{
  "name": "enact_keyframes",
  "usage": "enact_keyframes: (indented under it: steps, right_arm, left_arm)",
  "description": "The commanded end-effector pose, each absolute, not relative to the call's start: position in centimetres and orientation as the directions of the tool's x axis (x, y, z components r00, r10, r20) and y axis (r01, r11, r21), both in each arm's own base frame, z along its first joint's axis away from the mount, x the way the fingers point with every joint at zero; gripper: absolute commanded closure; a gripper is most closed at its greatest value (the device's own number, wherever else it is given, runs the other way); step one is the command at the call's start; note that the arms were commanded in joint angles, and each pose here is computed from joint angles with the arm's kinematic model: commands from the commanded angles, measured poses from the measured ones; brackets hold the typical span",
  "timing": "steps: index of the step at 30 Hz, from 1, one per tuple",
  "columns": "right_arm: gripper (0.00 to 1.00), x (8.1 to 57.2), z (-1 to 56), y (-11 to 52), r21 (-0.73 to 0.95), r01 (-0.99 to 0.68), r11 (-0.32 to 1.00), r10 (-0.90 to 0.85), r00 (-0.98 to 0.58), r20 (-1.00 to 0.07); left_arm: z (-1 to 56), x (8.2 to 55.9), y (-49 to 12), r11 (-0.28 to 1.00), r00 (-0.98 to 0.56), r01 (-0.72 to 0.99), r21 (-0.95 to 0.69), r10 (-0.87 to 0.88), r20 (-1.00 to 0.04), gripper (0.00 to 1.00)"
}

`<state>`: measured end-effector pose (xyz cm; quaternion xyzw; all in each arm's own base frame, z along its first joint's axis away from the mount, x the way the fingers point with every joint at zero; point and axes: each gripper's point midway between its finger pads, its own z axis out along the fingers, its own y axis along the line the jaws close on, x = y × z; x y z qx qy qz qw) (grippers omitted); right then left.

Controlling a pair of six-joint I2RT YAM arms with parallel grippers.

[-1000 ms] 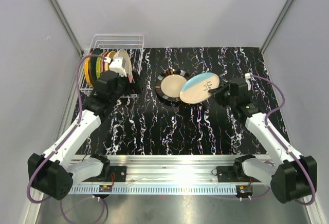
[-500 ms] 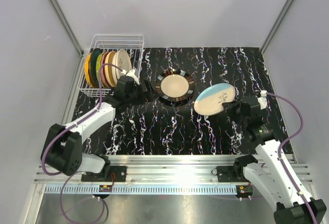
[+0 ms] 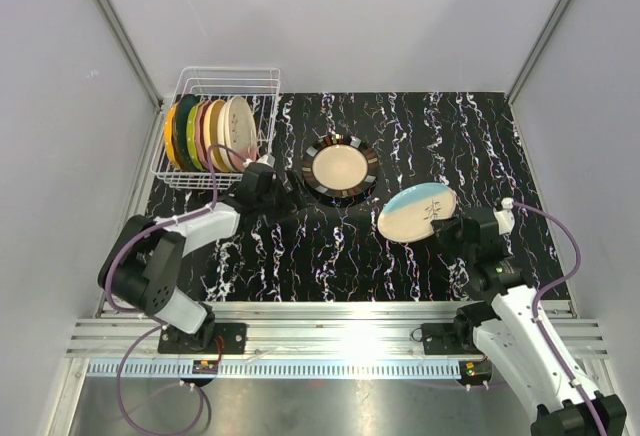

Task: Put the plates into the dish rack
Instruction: Grab a plate with the left arm

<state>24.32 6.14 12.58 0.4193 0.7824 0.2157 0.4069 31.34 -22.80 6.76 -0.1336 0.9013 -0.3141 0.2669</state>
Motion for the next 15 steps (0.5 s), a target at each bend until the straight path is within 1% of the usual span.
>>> enact_keyframes:
  steps: [1,2,3,5,6,11,14,15]
  right_arm:
    - [1.00,26.5,16.8,6.2,0.794,0.363,0.488,0.873,-0.195,-0.447]
    - [1.00,26.4,16.5,6.1,0.790,0.365,0.492,0.871,-0.194,-0.452]
    - [1.00,26.3,16.5,5.9,0.789,0.365,0.494,0.869,-0.190,-0.456]
    - [1.00,26.0,16.5,5.7,0.786,0.363,0.500,0.866,-0.183,-0.465]
    - [1.00,26.0,16.6,5.5,0.784,0.363,0.503,0.863,-0.175,-0.473]
    - [1.00,25.7,16.4,5.2,0.782,0.359,0.509,0.860,-0.168,-0.483]
    - [1.00,25.6,16.1,5.5,0.787,0.348,0.510,0.860,-0.177,-0.479]
    - [1.00,25.6,15.9,5.5,0.788,0.348,0.508,0.861,-0.179,-0.477]
  left_arm:
    - [7.2,33.4,-24.1,0.712,-0.769,-0.123,-0.691,-0.508,-0.387,0.02]
    - [7.0,33.7,-24.2,0.700,-0.761,-0.138,-0.700,-0.528,-0.378,0.03]
    - [6.2,33.7,-24.4,0.681,-0.755,-0.187,-0.708,-0.561,-0.339,0.04]
    - [5.9,34.3,-24.6,0.656,-0.728,-0.218,-0.722,-0.602,-0.327,0.05]
    - [5.3,34.4,-24.6,0.642,-0.717,-0.253,-0.723,-0.627,-0.305,0.06]
    - [4.8,36.0,-24.6,0.614,-0.630,-0.328,-0.718,-0.708,-0.317,0.07]
    - [5.0,37.3,-25.1,0.589,-0.599,-0.346,-0.730,-0.738,-0.311,0.07]
    - [4.0,37.5,-25.2,0.580,-0.595,-0.377,-0.722,-0.749,-0.291,0.07]
